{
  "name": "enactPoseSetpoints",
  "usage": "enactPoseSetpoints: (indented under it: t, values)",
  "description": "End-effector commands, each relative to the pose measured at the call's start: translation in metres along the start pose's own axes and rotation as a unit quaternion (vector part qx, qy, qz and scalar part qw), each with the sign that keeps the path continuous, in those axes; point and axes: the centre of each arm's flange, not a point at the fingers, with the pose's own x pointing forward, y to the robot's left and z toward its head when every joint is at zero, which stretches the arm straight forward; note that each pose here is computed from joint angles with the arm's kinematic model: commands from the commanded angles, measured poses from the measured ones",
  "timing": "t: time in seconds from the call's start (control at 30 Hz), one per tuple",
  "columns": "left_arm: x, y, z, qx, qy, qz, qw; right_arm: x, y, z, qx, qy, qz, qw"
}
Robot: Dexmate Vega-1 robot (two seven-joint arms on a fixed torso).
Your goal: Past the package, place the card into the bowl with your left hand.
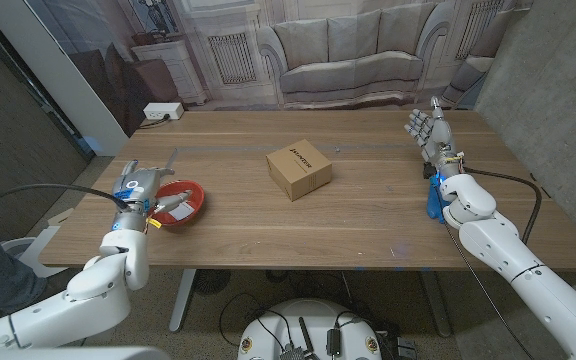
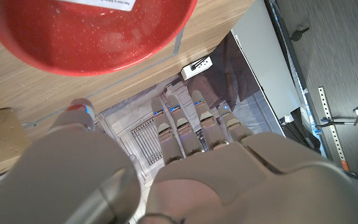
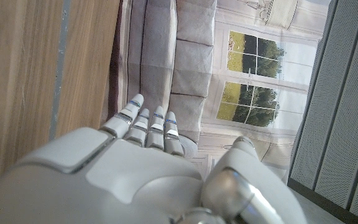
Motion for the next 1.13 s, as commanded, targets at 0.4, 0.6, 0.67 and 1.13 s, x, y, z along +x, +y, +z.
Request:
enactPoseSetpoints:
  t: [0.4, 0.6, 0.67, 1.13]
  values:
    - [0.007, 0.061, 0.001, 0.003, -0.024, 0.036, 0.999, -0.009, 0.004, 0.0, 0.013, -0.005, 0.007, 0.9999]
    - [0.008, 0.073, 0.003, -0.002, -0.031, 0.044, 0.999, -0.013, 0.004, -0.001, 0.013, -0.006, 0.004, 0.9999]
    - [0.008, 0.076, 0.002, -0.005, -0.032, 0.046, 0.998, -0.014, 0.005, -0.002, 0.016, -0.005, 0.004, 0.9999]
    - [0.01, 0.07, -0.001, -0.02, -0.038, 0.048, 0.998, -0.023, 0.009, 0.005, 0.004, -0.007, 0.001, 1.0]
